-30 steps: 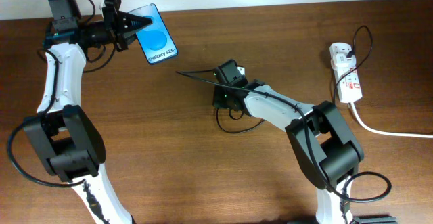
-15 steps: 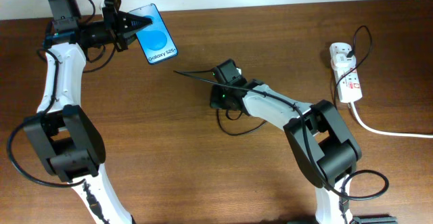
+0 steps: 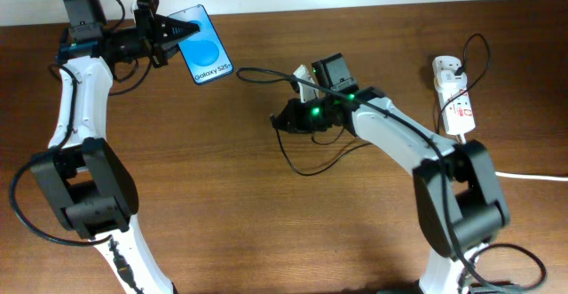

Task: Plug charger to phone and switch on socket
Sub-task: 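Raise the held plug under the phone's bottom port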

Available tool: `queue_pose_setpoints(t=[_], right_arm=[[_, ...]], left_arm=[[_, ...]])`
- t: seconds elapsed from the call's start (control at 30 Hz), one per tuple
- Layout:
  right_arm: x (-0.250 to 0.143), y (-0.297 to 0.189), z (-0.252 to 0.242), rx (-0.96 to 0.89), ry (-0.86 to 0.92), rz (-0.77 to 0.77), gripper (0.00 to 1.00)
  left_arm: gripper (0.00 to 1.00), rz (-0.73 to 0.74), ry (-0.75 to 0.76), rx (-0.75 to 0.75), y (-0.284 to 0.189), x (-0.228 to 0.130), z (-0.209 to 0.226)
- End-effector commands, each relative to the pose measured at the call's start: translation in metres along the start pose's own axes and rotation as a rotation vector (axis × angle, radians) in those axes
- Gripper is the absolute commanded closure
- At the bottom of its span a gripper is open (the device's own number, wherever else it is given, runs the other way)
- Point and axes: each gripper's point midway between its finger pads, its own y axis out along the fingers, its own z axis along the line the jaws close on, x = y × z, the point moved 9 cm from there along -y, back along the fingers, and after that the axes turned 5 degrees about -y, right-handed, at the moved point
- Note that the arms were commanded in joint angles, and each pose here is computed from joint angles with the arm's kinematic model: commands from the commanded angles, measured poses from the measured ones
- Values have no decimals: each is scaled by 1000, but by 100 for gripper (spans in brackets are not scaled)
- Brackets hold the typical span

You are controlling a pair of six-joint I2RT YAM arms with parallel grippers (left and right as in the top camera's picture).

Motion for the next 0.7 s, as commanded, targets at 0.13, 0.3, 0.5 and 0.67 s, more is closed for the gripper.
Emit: queue_pose_setpoints(t=[0.13,0.3,0.5,0.67], right_arm=[[6,-46,47,95,-139,-62,96],[4,-72,70,126,-203,-99,96],[-1,-118,76,252,-220,-134,96],[-13,-143,61,223,-199,-147,96]], left_arm=[[100,34,37,-34,0,-3,-8],[100,38,37,-34,1,-3,-8],[100,54,61,-36,9,-5,-8],[100,84,83,-36,23,-8,-8]])
